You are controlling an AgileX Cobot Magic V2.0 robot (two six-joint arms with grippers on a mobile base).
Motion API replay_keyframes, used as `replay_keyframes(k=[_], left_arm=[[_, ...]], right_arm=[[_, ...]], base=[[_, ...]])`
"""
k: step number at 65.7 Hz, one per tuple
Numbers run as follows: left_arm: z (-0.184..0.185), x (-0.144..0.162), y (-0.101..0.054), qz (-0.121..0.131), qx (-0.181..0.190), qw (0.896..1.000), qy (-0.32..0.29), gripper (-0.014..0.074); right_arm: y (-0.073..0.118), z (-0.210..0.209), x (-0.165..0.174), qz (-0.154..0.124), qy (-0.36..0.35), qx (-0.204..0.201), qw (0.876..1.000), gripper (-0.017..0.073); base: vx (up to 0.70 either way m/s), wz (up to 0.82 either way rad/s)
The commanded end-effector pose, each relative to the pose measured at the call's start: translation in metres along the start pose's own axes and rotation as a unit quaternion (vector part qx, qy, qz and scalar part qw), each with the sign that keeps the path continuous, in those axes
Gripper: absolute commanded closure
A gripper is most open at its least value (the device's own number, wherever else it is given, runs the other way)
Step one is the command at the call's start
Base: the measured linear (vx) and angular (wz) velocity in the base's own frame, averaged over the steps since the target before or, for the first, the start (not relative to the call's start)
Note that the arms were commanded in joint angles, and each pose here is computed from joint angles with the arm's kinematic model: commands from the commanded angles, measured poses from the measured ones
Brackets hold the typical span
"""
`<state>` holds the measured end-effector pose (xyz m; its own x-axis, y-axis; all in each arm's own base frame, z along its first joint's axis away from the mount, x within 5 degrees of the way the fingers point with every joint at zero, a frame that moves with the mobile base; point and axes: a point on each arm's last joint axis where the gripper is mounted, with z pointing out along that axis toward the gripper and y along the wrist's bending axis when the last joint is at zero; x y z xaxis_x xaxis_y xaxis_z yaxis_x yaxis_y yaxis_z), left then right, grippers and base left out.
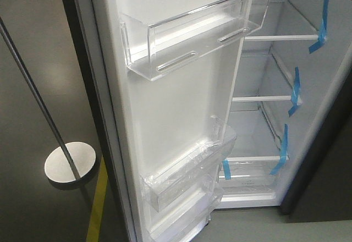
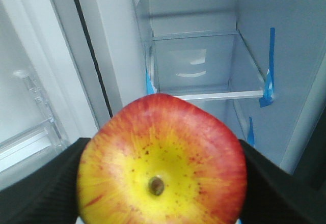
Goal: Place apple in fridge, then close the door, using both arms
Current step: 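Stop in front of the refrigerator shelves, holding the apple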
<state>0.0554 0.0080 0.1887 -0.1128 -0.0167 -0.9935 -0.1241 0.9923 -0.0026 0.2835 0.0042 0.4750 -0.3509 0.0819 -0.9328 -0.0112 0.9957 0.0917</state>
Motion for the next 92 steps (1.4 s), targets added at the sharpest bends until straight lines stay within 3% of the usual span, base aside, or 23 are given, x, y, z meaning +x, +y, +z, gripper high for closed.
replay_keyframes(k=[1, 92], left_arm=[[-0.0027, -0.0123, -0.0014, -0.004, 0.009, 0.999, -0.049, 0.0599], [-0.0027, -0.0123, -0.0014, -0.004, 0.009, 0.999, -0.049, 0.0599]], right_arm=[[0.0014, -0.0188, -0.0197, -0.007, -0.071, -0.002, 0.997, 0.0363], [0.0014, -0.0188, -0.0197, -0.007, -0.071, -0.002, 0.997, 0.0363]], base=[[0.03, -0.01], [0.01, 0.0]])
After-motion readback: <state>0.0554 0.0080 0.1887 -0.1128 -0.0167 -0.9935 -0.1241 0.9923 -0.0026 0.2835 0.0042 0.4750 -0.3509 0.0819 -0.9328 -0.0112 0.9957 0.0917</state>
